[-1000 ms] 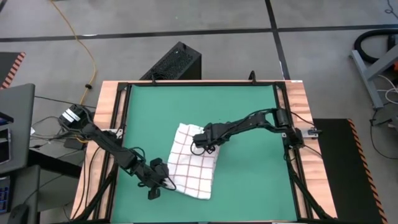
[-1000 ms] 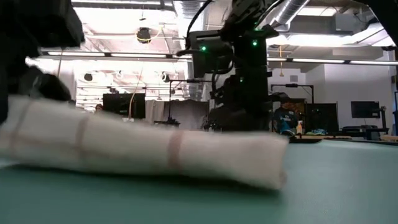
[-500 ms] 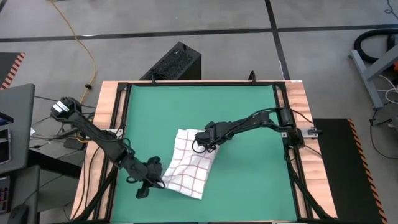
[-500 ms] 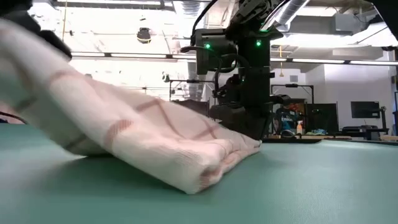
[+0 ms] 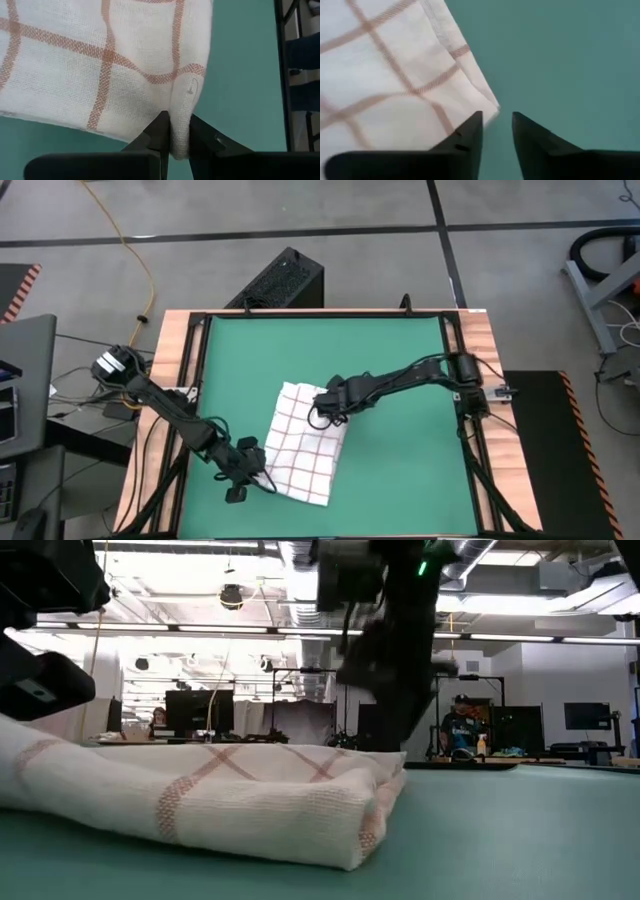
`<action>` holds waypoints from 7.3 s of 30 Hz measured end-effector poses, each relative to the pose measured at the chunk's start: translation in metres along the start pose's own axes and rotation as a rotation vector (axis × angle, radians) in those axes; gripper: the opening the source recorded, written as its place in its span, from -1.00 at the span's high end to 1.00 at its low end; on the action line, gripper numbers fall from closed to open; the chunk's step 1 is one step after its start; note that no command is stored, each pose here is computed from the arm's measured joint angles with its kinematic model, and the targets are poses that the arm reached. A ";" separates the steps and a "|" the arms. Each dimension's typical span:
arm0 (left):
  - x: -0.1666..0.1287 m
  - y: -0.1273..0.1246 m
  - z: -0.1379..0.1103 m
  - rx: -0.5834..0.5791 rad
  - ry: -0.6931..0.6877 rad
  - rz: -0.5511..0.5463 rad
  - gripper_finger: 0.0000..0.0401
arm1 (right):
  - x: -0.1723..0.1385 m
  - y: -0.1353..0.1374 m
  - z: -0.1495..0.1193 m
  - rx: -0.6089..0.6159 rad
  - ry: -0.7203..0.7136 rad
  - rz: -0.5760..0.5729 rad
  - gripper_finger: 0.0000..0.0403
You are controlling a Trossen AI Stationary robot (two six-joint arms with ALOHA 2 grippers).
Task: Roll towel into tight, uniform cylinder
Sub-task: Roll the white patterned towel
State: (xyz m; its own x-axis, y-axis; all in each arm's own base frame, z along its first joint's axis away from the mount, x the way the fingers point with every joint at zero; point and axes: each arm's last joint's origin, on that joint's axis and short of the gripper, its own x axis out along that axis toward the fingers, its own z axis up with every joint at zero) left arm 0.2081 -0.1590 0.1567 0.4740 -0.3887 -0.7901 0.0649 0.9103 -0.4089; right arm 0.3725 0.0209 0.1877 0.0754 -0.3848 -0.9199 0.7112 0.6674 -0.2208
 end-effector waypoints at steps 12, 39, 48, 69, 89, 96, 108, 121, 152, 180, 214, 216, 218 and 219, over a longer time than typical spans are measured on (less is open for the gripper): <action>0.002 0.001 0.000 0.016 -0.022 0.032 0.79 | -0.068 0.057 -0.052 -0.321 -0.237 0.342 0.04; 0.002 0.002 0.001 0.065 -0.046 0.057 0.79 | -0.073 0.138 -0.149 -0.866 -0.470 0.517 0.17; 0.002 0.002 0.002 0.069 -0.056 0.060 0.79 | -0.061 0.153 -0.160 -1.000 -0.506 0.551 0.17; 0.002 0.001 0.003 0.063 -0.066 0.063 0.79 | -0.059 0.152 -0.161 -1.060 -0.489 0.492 0.32; 0.001 0.002 0.003 0.061 -0.088 0.086 0.79 | -0.057 0.151 -0.157 -1.074 -0.448 0.524 0.94; 0.001 0.002 0.004 0.064 -0.101 0.103 0.79 | -0.071 0.150 -0.150 -1.079 -0.418 0.499 0.97; 0.001 0.002 0.004 0.060 -0.105 0.101 0.79 | -0.091 0.155 -0.162 -1.069 -0.389 0.582 0.97; 0.001 0.002 0.004 0.060 -0.105 0.100 0.79 | -0.091 0.155 -0.159 -1.110 -0.447 0.542 0.28; 0.001 0.003 0.004 0.063 -0.109 0.106 0.79 | -0.074 0.161 -0.148 -1.162 -0.491 0.444 0.15; 0.001 0.003 0.005 0.061 -0.120 0.118 0.79 | -0.056 0.160 -0.150 -1.188 -0.442 0.460 0.27; 0.001 0.003 0.006 0.065 -0.142 0.129 0.79 | -0.123 0.169 -0.172 -1.254 -0.516 0.524 0.97; 0.001 0.002 0.006 0.065 -0.144 0.128 0.79 | -0.132 0.171 -0.174 -1.236 -0.554 0.525 0.97; 0.001 0.002 0.007 0.065 -0.149 0.126 0.79 | -0.143 0.173 -0.174 -1.241 -0.588 0.545 0.97; 0.001 0.002 0.007 0.065 -0.150 0.126 0.79 | -0.146 0.172 -0.173 -1.230 -0.598 0.555 0.97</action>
State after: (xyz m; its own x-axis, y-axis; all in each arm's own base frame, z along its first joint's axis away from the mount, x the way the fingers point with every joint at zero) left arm 0.2146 -0.1566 0.1580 0.6074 -0.2497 -0.7542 0.0509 0.9596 -0.2767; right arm 0.3630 0.3029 0.2281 0.6222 0.0996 -0.7765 -0.5083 0.8058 -0.3040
